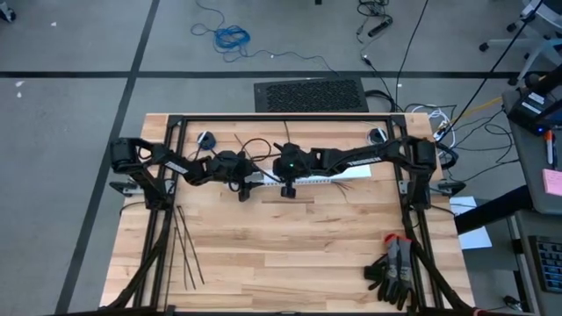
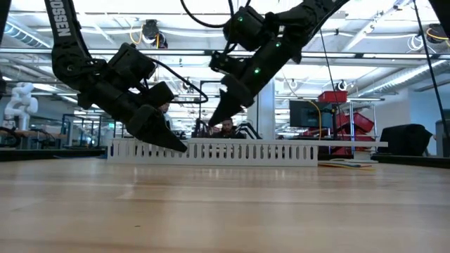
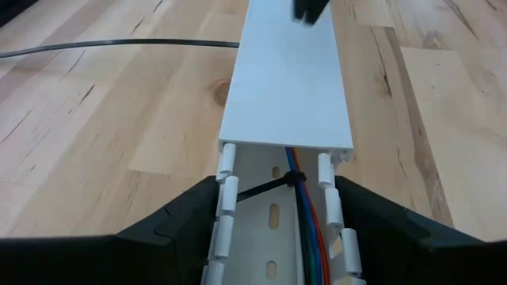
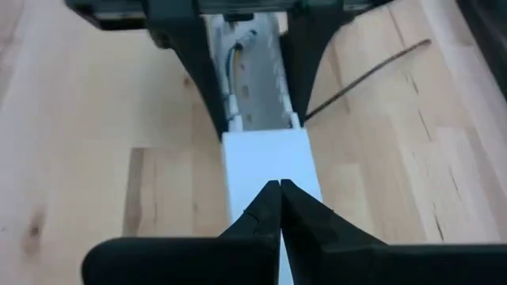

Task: Ziptie cables
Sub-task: Close the white cable duct

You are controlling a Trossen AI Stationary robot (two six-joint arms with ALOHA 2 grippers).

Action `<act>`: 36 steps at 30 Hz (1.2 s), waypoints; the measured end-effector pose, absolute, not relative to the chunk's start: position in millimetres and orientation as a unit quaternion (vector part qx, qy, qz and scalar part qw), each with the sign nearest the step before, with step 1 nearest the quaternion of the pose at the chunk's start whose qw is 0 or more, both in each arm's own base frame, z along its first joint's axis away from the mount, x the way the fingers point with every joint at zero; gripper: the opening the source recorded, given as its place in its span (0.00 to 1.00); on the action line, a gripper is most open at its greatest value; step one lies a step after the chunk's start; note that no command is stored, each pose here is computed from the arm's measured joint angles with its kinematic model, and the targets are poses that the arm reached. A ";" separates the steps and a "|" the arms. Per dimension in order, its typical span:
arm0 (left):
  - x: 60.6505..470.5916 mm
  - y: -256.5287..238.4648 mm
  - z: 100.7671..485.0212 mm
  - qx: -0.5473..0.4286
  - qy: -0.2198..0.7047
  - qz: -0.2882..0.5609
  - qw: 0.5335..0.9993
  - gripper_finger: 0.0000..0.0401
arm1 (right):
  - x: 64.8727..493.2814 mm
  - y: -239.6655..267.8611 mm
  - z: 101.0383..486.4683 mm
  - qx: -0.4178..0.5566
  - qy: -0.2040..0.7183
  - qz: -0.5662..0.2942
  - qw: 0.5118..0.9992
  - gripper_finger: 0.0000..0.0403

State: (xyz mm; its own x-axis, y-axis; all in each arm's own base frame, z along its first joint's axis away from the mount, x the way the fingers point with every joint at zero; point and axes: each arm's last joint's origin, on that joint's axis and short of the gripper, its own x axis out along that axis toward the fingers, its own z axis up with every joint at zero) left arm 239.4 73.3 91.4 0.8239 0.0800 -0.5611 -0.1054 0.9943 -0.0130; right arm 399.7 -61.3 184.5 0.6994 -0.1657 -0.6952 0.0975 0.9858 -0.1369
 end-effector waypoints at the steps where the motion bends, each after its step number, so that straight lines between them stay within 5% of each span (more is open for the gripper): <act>1: 239.4 73.3 91.4 -0.022 0.293 0.049 0.955 0.58 | 401.6 -61.8 183.4 -0.042 0.377 -0.073 0.922 0.00; 29: 239.8 69.5 92.0 -0.024 0.295 0.048 0.954 0.58 | 428.4 -88.3 117.2 0.032 0.331 -0.050 0.942 0.00; 36: 234.1 71.0 95.2 -0.022 0.316 0.056 0.947 0.78 | 428.3 -87.9 116.8 0.031 0.331 -0.050 0.942 0.00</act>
